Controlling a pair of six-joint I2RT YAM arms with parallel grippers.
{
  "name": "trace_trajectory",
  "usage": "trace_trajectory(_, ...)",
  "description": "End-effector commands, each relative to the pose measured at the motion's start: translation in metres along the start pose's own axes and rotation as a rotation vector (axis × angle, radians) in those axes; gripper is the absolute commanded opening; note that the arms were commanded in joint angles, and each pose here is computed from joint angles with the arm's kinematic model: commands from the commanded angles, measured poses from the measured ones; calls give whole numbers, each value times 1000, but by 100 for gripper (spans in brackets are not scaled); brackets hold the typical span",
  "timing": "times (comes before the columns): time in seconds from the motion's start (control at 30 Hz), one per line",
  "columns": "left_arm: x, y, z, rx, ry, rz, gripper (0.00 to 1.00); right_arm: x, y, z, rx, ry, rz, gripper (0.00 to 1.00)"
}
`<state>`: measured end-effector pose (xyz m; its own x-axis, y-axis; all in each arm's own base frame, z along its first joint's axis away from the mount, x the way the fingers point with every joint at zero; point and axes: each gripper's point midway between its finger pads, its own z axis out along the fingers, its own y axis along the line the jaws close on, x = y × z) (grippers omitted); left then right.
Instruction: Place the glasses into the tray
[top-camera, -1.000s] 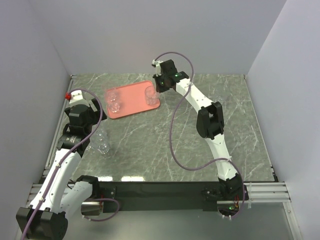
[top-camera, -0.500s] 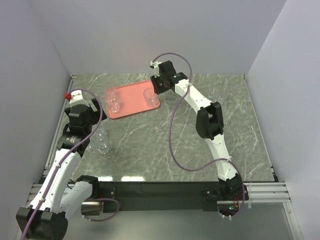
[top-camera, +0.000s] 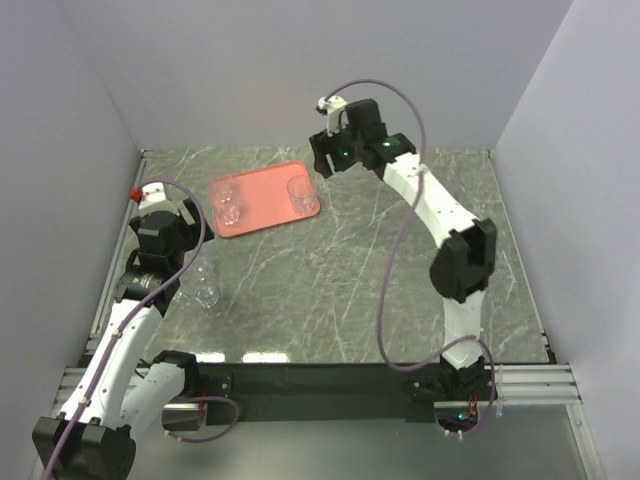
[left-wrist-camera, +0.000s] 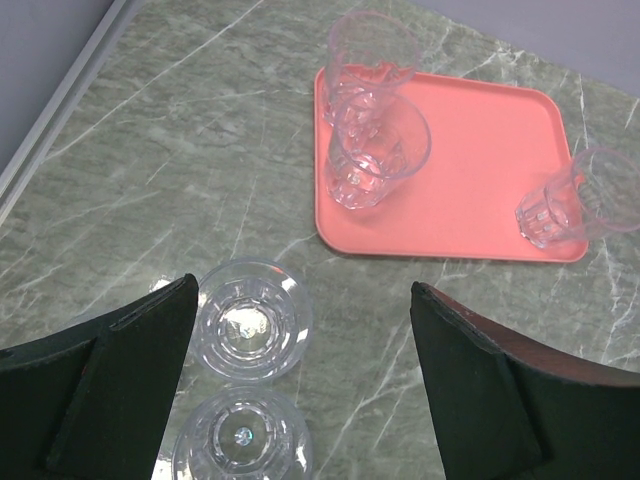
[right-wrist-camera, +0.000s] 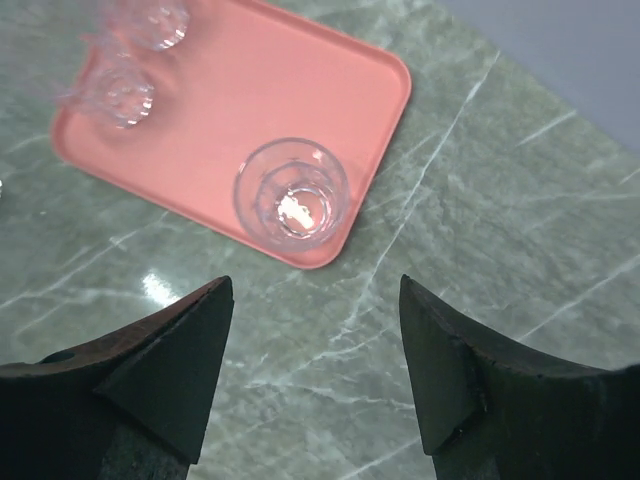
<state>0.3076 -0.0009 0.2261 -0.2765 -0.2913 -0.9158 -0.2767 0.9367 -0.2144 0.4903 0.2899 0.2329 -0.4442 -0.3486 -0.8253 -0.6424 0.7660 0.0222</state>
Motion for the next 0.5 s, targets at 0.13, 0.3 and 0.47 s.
trace_trajectory(0.13, -13, -18, -1, 84, -23, -48, 93, 20, 29, -84, -169, -62, -99, 75)
trace_trajectory(0.3, -1, -31, 0, 119, 70, -120, 93, 65, 35, -123, -193, -41, -110, 75)
trace_trajectory(0.47, 17, -37, 9, 76, 190, -238, 89, 101, 24, -147, -156, -42, -109, 75)
